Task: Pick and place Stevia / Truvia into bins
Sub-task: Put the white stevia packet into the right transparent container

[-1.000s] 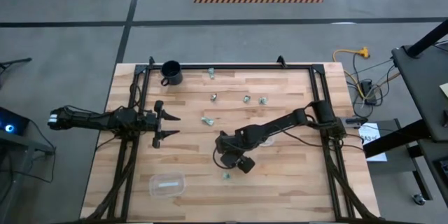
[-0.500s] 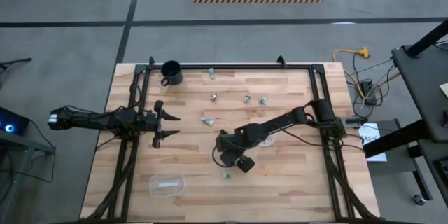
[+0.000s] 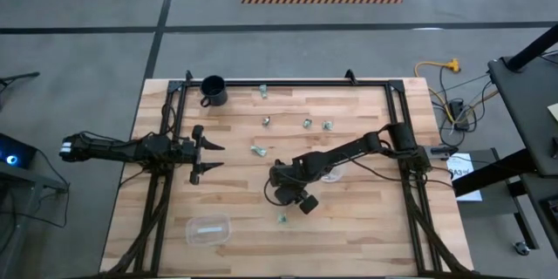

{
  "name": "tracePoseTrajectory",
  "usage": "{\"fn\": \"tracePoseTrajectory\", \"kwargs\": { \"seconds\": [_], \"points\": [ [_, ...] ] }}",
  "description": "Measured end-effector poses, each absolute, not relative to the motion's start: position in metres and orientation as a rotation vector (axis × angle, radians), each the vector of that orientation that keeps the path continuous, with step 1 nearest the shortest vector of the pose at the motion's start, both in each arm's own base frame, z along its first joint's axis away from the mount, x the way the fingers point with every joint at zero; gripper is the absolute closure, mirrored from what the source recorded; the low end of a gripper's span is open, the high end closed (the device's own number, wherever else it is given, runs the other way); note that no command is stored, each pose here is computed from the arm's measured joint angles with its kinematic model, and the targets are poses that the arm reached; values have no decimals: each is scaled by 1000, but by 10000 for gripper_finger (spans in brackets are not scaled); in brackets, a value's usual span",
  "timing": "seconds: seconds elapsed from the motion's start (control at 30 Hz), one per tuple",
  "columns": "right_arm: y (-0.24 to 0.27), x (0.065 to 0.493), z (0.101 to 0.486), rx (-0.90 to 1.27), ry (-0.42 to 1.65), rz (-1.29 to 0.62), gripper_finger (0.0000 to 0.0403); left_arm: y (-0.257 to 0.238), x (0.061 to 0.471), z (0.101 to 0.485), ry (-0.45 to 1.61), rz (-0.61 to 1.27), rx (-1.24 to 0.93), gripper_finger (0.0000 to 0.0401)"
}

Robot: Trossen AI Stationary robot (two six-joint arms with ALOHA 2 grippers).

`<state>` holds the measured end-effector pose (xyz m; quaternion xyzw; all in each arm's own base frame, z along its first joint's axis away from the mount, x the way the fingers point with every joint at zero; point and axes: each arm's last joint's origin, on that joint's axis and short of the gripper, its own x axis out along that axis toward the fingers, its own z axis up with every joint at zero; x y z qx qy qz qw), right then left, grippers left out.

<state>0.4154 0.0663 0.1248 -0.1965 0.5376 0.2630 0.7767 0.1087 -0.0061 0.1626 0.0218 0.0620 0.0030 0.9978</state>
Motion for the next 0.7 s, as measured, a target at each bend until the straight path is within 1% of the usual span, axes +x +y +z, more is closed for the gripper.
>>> {"fn": "tracePoseTrajectory", "kwargs": {
  "seconds": [0.07, 0.1, 0.17, 0.43, 0.57, 0.7],
  "points": [
    [66, 414, 125, -445, 1173, 588, 354, -6, 109, 163, 124, 6, 44, 189],
    [66, 413, 124, -461, 1176, 601, 374, -6, 109, 163, 124, 6, 44, 189],
    [66, 413, 125, -479, 1175, 615, 387, -6, 109, 163, 125, 6, 44, 189],
    [66, 412, 127, -472, 1182, 592, 394, -6, 109, 163, 124, 6, 44, 189],
    [67, 408, 137, -525, 1209, 487, 395, -6, 109, 163, 124, 6, 44, 189],
    [64, 401, 153, -605, 1249, 318, 395, -6, 109, 163, 125, 6, 44, 189]
  ]
}}
